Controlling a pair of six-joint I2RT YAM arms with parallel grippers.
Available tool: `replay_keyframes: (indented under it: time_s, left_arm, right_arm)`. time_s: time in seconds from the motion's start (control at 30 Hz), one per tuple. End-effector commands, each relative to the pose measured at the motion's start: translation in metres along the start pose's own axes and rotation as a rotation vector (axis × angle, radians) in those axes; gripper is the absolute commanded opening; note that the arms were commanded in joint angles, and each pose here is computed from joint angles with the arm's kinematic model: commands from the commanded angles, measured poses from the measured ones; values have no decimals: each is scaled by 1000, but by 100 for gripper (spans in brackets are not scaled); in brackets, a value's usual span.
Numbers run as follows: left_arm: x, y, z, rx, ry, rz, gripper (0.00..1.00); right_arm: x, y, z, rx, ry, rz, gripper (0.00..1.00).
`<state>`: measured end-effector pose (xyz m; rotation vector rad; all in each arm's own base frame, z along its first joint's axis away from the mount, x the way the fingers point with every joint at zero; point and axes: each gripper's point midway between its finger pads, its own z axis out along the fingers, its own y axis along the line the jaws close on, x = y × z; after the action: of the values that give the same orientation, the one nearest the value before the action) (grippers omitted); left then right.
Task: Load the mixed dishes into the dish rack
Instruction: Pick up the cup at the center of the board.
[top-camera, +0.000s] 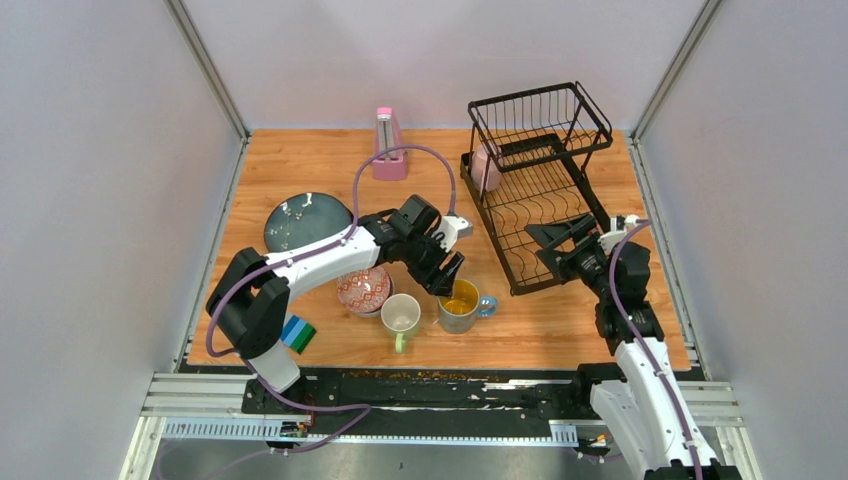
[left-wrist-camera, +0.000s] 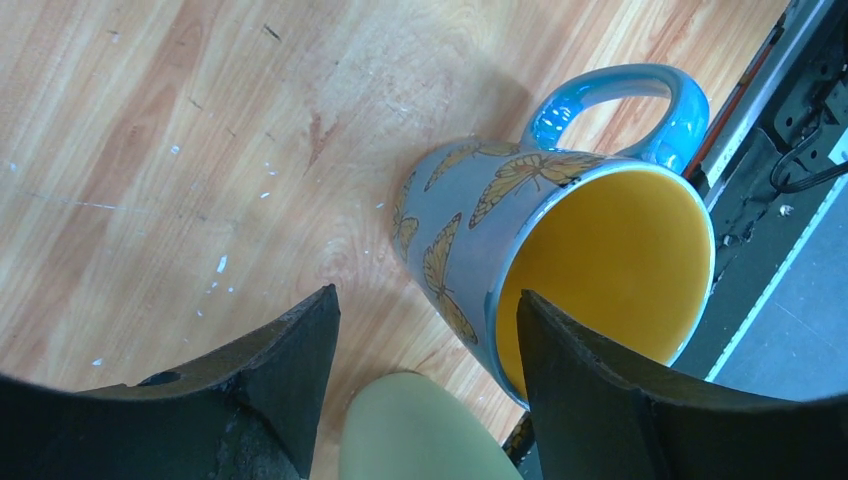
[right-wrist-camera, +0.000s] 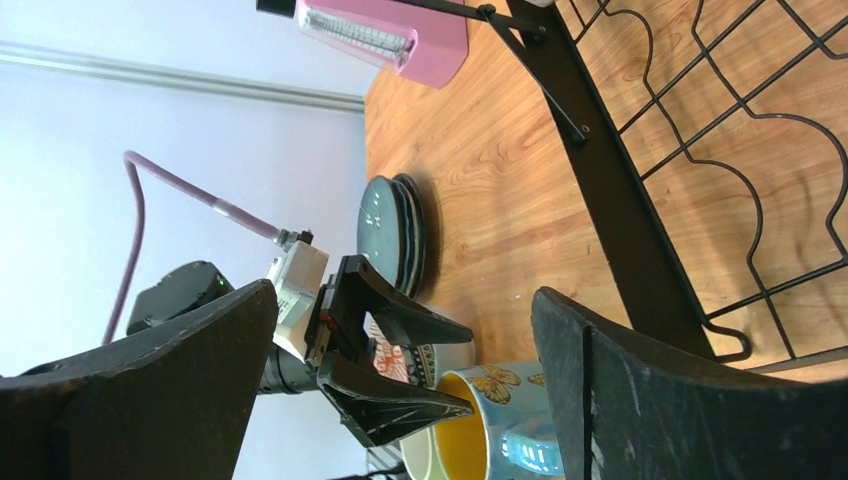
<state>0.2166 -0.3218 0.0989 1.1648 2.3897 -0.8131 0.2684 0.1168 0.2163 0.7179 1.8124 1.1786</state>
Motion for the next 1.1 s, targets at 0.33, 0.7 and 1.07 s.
replay_keyframes:
  time_s: [0.33, 0.7, 1.07]
  left_arm:
    - [-21, 5, -4, -44, -16, 39, 65]
    - [-26, -3, 1, 8, -17, 10, 41]
    - [-26, 14, -3, -121, -18, 23, 37]
  right_arm:
    - [-1, 1, 3, -22, -2, 153, 100]
    - [11, -8, 15, 16, 107, 162, 100]
    - [11, -11, 11, 6, 89, 124, 100]
